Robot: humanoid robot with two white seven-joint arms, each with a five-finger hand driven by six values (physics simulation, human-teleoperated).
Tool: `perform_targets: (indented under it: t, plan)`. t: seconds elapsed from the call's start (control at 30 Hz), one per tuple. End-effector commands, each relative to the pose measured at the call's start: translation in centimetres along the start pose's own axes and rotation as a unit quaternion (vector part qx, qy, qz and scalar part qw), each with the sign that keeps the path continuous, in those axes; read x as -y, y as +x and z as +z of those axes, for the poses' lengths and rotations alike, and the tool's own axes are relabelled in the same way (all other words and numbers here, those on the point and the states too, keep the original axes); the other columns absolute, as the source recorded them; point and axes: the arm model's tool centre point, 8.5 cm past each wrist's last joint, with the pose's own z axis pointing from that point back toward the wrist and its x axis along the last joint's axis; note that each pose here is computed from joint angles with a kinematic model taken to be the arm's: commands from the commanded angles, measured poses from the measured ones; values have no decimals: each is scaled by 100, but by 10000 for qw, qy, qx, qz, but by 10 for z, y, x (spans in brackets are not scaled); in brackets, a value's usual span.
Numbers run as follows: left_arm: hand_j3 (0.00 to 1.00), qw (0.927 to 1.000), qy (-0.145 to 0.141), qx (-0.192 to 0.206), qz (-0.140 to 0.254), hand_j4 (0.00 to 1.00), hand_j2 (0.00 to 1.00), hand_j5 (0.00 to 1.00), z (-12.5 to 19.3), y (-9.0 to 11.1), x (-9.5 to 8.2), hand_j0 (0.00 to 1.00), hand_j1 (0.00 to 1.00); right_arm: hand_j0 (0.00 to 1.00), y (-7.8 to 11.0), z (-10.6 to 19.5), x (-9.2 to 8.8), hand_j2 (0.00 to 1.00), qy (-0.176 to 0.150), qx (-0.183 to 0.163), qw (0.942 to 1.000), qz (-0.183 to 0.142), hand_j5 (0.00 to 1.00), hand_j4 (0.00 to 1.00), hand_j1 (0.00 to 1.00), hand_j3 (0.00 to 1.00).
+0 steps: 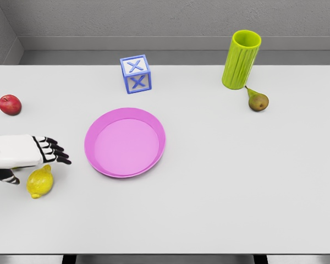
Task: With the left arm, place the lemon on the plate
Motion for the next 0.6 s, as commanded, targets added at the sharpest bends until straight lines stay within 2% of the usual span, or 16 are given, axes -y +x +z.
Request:
perform_targets:
  t: [0.0,0.37,0.57]
  plan:
    - [100,10000,19,-18,-33,100,100,100,-1,0,-1,100,100,100,0,0,0,100,0,0,10000,-2,100,100,100,100]
    - [100,9999,-6,-97,-56,100,100,100,-2,-4,2,100,100,100,0,0,0,100,0,0,10000,-2,100,100,100,100]
    - [100,10000,-87,-11,26,100,100,100,-9,1,13,100,100,100,0,0,0,100,0,0,10000,-2,100,100,100,100]
